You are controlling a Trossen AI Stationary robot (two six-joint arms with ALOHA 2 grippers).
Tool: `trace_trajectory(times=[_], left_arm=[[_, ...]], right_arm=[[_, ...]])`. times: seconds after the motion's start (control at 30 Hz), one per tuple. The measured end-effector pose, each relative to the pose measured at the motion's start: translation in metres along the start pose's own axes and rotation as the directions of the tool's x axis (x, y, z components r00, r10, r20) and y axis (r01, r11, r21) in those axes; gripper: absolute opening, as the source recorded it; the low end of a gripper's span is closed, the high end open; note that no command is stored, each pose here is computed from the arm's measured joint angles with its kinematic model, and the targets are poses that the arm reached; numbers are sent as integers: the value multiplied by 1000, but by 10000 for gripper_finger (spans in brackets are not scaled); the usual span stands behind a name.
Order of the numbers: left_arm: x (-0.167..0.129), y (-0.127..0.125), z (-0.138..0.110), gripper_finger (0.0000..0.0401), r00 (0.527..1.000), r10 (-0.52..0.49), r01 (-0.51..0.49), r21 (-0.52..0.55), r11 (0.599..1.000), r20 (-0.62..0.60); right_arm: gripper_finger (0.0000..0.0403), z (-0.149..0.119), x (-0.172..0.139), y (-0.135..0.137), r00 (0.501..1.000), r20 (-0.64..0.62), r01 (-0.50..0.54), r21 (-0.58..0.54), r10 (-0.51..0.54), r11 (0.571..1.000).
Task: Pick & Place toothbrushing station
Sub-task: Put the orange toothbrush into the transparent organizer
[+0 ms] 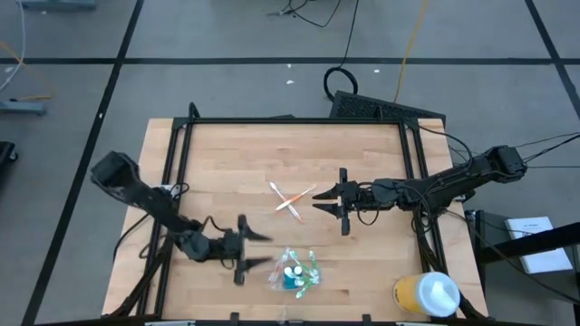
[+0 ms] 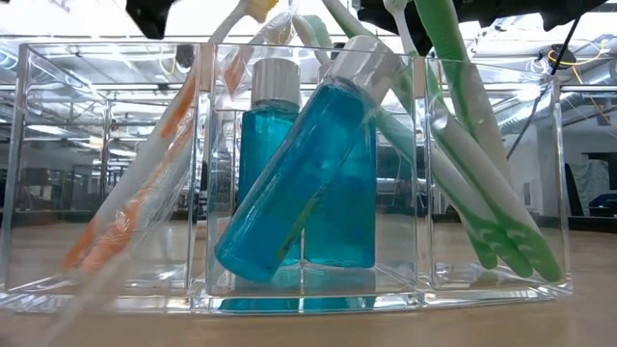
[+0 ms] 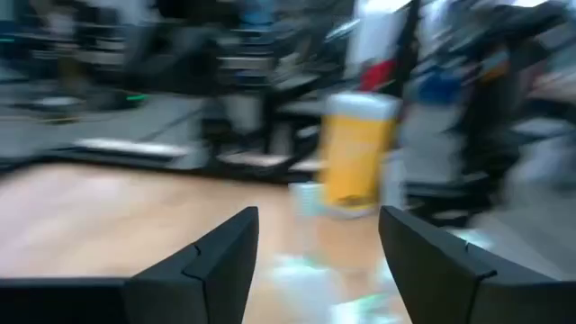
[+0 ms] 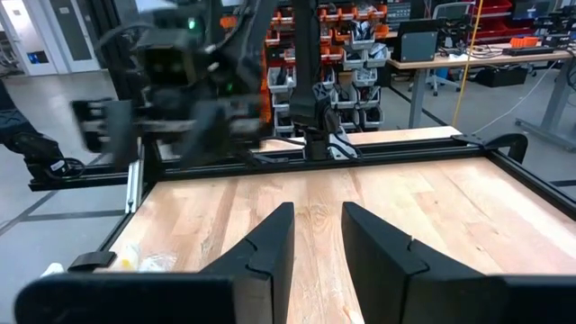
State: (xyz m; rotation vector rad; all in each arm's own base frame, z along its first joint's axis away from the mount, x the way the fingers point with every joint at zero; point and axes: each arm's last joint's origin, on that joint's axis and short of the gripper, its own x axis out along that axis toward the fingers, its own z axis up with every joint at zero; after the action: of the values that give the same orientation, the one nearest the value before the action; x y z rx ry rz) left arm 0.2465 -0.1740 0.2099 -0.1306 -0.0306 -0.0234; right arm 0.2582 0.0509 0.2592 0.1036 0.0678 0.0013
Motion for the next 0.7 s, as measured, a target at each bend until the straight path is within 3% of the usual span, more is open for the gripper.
trace_trajectory(times=[0.13,0.23,0.47,0.6,0.7], left_arm=[[-9,24,20,239,966,248,-243,79,967,-65],[-14,47,35,239,934,344,-340,52,939,-96],[-10,103,55,239,936,250,-276,-78,958,-249],[0,126,52,239,883,289,-326,-41,944,-370],[6,139,36,239,822,305,-348,-1,937,-481]], right_arm=[[89,0,0,0,1000,-4,0,-1,0,1000],[89,0,0,0,1000,-5,1,-1,-1,1000],[89,-1,0,-1,1000,-6,4,-1,-4,1000],[89,-1,0,-3,999,-11,37,-4,-37,999],[89,-2,0,-4,998,-21,66,-15,-67,998]])
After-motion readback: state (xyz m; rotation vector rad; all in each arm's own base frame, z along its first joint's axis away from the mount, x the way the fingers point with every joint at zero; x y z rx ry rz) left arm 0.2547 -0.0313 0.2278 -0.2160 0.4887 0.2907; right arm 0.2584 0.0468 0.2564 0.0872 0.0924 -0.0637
